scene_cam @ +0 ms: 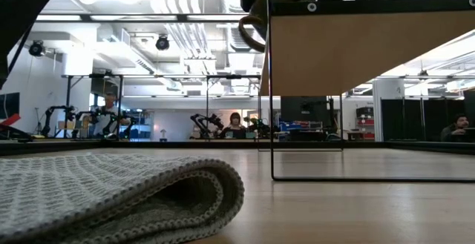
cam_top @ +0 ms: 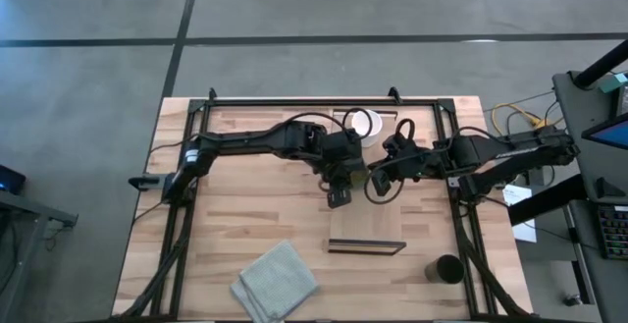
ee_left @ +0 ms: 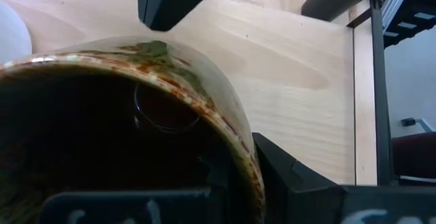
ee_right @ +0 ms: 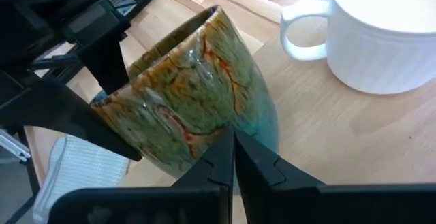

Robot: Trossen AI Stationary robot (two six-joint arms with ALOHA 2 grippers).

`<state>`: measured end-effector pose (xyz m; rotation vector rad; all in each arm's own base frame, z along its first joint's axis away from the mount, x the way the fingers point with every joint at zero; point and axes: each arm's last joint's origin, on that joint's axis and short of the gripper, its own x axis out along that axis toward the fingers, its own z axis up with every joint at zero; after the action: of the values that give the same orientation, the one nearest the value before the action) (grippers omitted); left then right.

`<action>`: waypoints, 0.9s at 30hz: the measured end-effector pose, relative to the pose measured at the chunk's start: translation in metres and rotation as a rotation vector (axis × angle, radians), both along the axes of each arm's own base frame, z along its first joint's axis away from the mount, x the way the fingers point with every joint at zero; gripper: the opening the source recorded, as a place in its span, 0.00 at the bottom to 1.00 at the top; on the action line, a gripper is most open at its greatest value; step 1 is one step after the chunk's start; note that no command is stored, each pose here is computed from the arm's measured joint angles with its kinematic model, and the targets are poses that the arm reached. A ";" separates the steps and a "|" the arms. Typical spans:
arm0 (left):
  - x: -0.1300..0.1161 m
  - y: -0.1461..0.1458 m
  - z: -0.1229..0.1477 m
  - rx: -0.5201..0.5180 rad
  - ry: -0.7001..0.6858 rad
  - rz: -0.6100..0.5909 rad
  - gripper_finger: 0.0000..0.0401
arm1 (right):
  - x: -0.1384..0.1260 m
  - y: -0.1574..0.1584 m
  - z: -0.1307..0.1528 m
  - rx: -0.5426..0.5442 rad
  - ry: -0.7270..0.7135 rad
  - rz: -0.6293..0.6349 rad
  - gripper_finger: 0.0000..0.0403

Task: Stack small to large cups/mugs on shelf
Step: Put the green and blue mug on the shelf

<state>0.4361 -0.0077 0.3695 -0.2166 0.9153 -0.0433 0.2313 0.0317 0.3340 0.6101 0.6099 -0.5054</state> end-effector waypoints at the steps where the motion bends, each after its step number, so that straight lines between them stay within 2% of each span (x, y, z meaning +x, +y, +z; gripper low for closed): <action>1: 0.000 0.000 0.000 -0.001 -0.003 0.000 0.05 | 0.001 0.000 -0.001 0.002 0.004 -0.003 0.02; 7: 0.000 0.000 0.000 0.012 -0.003 -0.019 0.06 | 0.005 0.001 -0.005 -0.004 0.019 -0.006 0.02; 16: 0.004 0.000 0.002 0.014 -0.048 -0.027 0.19 | 0.006 0.003 -0.008 0.004 0.039 0.007 0.02; 27: 0.006 0.000 0.005 0.016 -0.081 -0.023 0.20 | 0.004 0.005 -0.010 0.017 0.060 -0.008 0.02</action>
<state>0.4421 -0.0075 0.3741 -0.1886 0.8368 -0.0656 0.2351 0.0362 0.3238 0.6147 0.6696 -0.5278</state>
